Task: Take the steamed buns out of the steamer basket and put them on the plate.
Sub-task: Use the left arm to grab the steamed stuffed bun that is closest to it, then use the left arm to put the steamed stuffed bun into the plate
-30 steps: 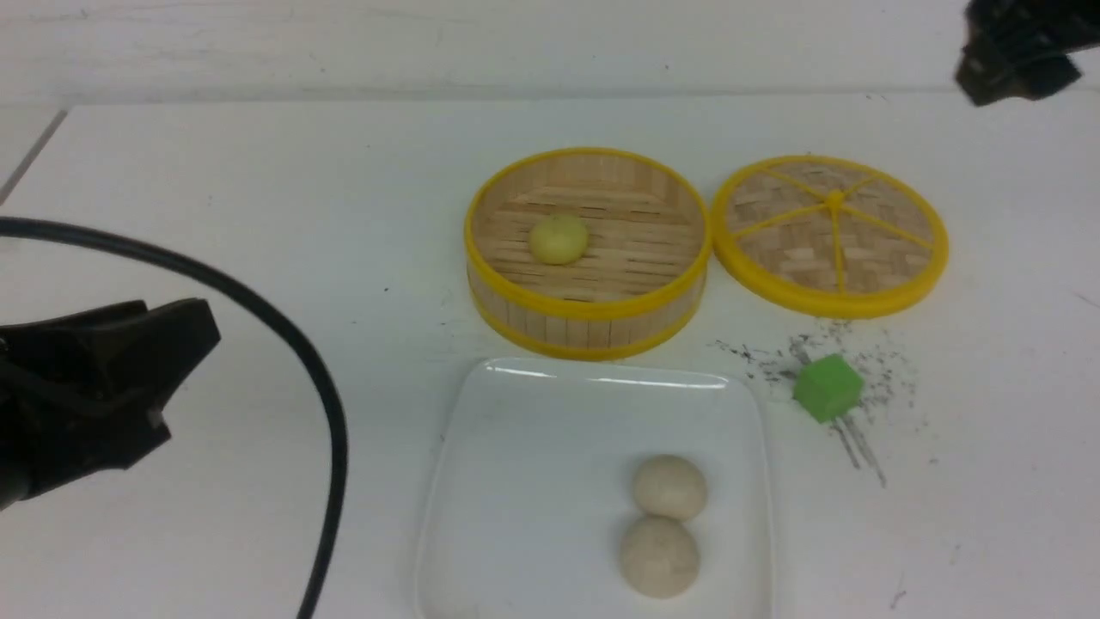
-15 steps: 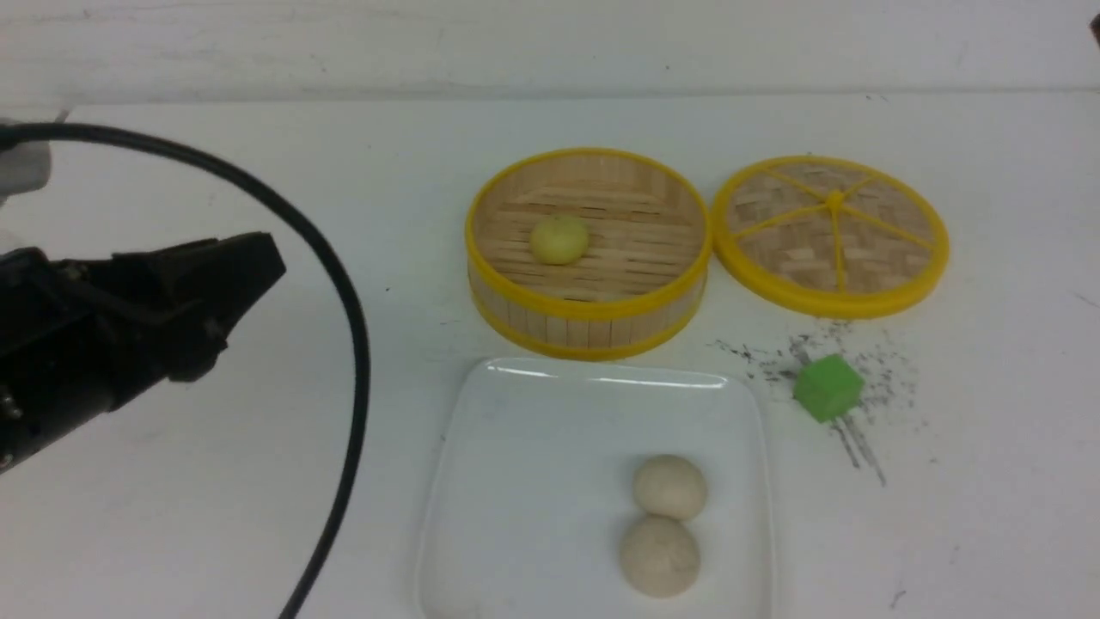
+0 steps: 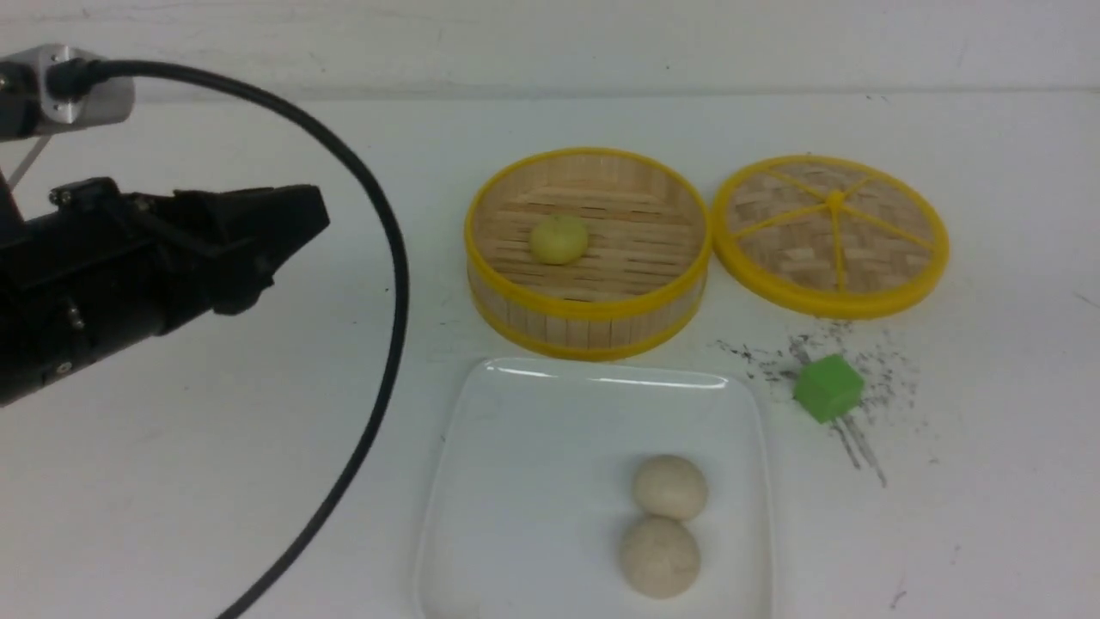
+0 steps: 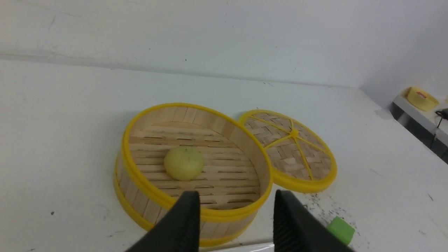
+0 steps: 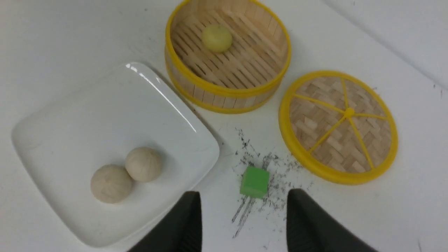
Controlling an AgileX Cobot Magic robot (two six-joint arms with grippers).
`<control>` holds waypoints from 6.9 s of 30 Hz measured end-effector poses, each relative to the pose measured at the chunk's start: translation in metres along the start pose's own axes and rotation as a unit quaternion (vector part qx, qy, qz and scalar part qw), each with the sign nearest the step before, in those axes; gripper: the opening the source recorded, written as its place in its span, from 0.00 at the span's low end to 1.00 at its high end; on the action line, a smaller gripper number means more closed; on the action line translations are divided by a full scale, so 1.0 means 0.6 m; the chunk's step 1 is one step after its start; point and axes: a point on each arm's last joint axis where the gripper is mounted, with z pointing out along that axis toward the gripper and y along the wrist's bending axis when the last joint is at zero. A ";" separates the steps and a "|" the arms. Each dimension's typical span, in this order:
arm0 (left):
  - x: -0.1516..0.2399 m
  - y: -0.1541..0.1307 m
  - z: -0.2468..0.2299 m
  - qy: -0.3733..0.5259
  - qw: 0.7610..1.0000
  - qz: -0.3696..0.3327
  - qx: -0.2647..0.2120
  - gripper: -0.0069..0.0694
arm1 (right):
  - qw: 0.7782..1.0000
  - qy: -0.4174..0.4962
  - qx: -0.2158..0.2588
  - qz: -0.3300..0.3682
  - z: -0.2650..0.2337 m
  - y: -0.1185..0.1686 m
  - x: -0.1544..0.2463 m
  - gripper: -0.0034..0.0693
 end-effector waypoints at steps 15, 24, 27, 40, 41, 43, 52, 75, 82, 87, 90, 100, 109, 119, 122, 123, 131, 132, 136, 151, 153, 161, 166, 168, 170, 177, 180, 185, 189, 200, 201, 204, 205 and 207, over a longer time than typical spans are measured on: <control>-0.076 0.039 0.137 0.146 0.981 0.088 0.096 0.50 | 0.999 0.005 0.025 -0.022 -0.018 0.002 0.020 0.45; -0.103 0.065 0.255 0.221 0.954 0.131 0.157 0.49 | 0.998 0.046 0.023 -0.032 -0.019 0.002 0.032 0.45; -0.090 0.029 0.299 0.248 0.933 0.187 0.180 0.49 | 0.997 0.062 0.029 -0.037 -0.020 0.000 0.037 0.45; -0.011 0.011 0.424 0.318 0.908 0.259 0.092 0.49 | 0.994 0.100 0.029 -0.044 -0.029 0.001 0.051 0.45; -0.009 0.012 0.425 0.317 0.908 0.258 0.091 0.49 | 0.994 0.100 0.030 -0.044 -0.030 0.001 0.052 0.45; 0.008 0.030 0.444 0.314 0.906 0.277 0.068 0.49 | 0.994 0.098 0.033 -0.045 -0.033 0.001 0.052 0.45; 0.061 0.062 0.484 0.321 0.899 0.294 0.045 0.58 | 0.994 0.096 0.035 -0.047 -0.036 0.002 0.053 0.45; 0.045 0.039 0.503 0.241 0.922 0.302 0.029 0.72 | 0.994 0.096 0.035 -0.047 -0.036 0.002 0.053 0.45; 0.044 0.035 0.504 0.233 0.925 0.297 0.037 0.70 | 0.994 0.096 0.035 -0.047 -0.036 0.002 0.053 0.45; 0.051 0.037 0.507 0.236 0.926 0.291 0.040 0.62 | 0.994 0.096 0.035 -0.047 -0.036 0.002 0.053 0.45; 0.067 0.042 0.514 0.248 0.924 0.287 0.043 0.56 | 0.994 0.096 0.035 -0.047 -0.036 0.002 0.053 0.45; 0.087 0.048 0.521 0.263 0.915 0.302 0.055 0.17 | 0.994 0.096 0.035 -0.047 -0.036 0.002 0.053 0.45; 0.058 0.035 0.508 0.245 0.916 0.311 0.061 0.12 | 0.994 0.096 0.035 -0.047 -0.036 0.002 0.053 0.45; -0.050 -0.022 0.432 0.212 0.918 0.325 0.087 0.12 | 0.993 0.099 0.043 -0.051 -0.036 -0.001 0.054 0.45; -0.063 -0.031 0.412 0.226 0.917 0.317 0.091 0.12 | 0.993 0.100 0.044 -0.051 -0.036 -0.001 0.054 0.45; -0.074 -0.036 0.396 0.236 0.914 0.317 0.090 0.12 | 0.993 0.100 0.046 -0.052 -0.036 -0.002 0.054 0.45; -0.111 -0.038 0.325 0.313 0.896 0.313 0.023 0.12 | 0.992 0.102 0.049 -0.053 -0.037 -0.002 0.055 0.45; -0.119 -0.043 0.306 0.327 0.892 0.311 0.020 0.12 | 0.992 0.102 0.049 -0.053 -0.037 -0.002 0.055 0.45; -0.129 -0.057 0.266 0.365 0.883 0.294 0.033 0.12 | 0.992 0.102 0.049 -0.053 -0.037 -0.002 0.055 0.45; -0.121 -0.098 0.186 0.406 0.889 0.193 0.091 0.12 | 0.993 0.082 0.061 -0.057 -0.061 0.002 0.061 0.45; -0.094 -0.095 0.181 0.428 0.882 0.172 0.099 0.12 | 0.993 0.078 0.063 -0.057 -0.065 0.003 0.062 0.45; -0.005 -0.088 0.157 0.489 0.852 0.125 0.143 0.12 | 0.994 0.075 0.065 -0.047 -0.068 0.004 0.062 0.45; 0.026 -0.084 0.164 0.501 0.843 0.109 0.163 0.12 | 0.994 0.075 0.065 -0.047 -0.068 0.004 0.062 0.45; 0.036 -0.081 0.175 0.499 0.843 0.103 0.171 0.12 | 0.994 0.074 0.063 -0.046 -0.068 0.005 0.062 0.45; 0.051 -0.074 0.196 0.499 0.844 0.094 0.175 0.12 | 0.995 0.072 0.058 -0.044 -0.068 0.006 0.062 0.45; 0.103 -0.046 0.247 0.518 0.833 0.088 0.170 0.12 | 0.995 0.070 0.053 -0.042 -0.068 0.008 0.061 0.45; 0.118 -0.038 0.259 0.524 0.830 0.089 0.170 0.12 | 0.995 0.070 0.053 -0.042 -0.068 0.008 0.061 0.45; 0.139 -0.028 0.276 0.528 0.827 0.093 0.170 0.12 | 0.995 0.070 0.053 -0.042 -0.068 0.008 0.061 0.45; 0.153 -0.023 0.288 0.525 0.828 0.093 0.177 0.12 | 0.995 0.070 0.053 -0.042 -0.068 0.008 0.061 0.45; 0.155 -0.028 0.290 0.519 0.827 0.086 0.198 0.42 | 0.995 0.070 0.053 -0.042 -0.068 0.008 0.061 0.45; 0.155 -0.028 0.289 0.520 0.826 0.086 0.198 0.47 | 0.995 0.070 0.053 -0.042 -0.068 0.008 0.061 0.45; 0.155 -0.028 0.289 0.523 0.825 0.081 0.197 0.62 | 0.995 0.070 0.053 -0.042 -0.068 0.008 0.061 0.45; 0.155 -0.029 0.288 0.524 0.825 0.079 0.198 0.65 | 0.995 0.069 0.052 -0.042 -0.068 0.008 0.061 0.45; 0.155 -0.029 0.287 0.527 0.822 0.077 0.200 0.68 | 0.995 0.069 0.051 -0.041 -0.068 0.008 0.061 0.45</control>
